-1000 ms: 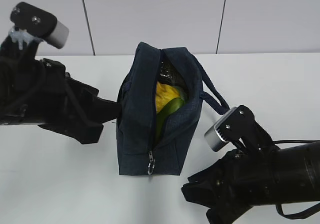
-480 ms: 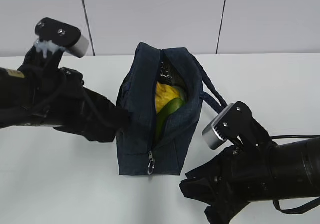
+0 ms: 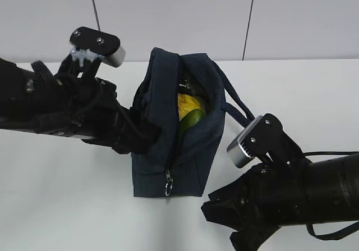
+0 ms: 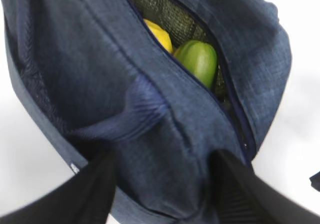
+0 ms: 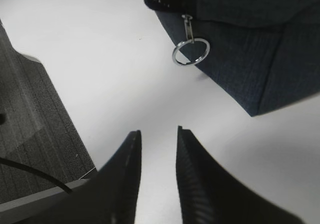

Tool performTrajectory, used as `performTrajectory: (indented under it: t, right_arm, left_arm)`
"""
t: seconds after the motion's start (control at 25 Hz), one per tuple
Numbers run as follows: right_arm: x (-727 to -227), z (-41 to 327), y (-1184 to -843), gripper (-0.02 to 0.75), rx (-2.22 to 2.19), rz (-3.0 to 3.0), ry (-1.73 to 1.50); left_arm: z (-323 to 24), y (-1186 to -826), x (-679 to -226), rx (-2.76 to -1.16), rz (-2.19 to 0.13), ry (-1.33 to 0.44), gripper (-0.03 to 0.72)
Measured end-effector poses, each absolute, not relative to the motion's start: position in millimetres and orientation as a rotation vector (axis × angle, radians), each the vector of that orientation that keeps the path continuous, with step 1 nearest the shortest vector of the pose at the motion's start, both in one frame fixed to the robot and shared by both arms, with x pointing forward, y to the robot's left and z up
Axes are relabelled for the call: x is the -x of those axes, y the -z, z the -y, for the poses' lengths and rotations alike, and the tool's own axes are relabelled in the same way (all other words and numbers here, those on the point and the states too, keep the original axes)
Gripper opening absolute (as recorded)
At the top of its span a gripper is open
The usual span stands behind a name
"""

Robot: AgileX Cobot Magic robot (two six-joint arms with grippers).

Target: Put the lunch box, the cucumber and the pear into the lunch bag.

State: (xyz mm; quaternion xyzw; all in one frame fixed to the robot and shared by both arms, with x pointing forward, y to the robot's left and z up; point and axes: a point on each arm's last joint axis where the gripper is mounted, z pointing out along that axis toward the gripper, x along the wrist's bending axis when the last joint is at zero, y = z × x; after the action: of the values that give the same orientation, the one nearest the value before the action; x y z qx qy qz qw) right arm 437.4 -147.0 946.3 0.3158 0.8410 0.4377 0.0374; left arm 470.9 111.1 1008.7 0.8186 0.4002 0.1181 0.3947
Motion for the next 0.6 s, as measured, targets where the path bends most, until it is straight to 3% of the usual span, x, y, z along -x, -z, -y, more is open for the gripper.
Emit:
performTrajectory:
  t: [0.32,0.6]
  right_arm:
    - [-437.4,147.0,-946.3,0.202,-0.969,-2.581,-1.343]
    - [-437.3,146.9,-946.4,0.202,-1.180,-2.554,-1.378]
  left_arm:
    - [-111.3,-1011.1,-469.3,-2.074,-1.010,-0.292,0.120]
    - [-112.0,-1013.4,-465.6,-2.091,-0.995,-0.273,0.031]
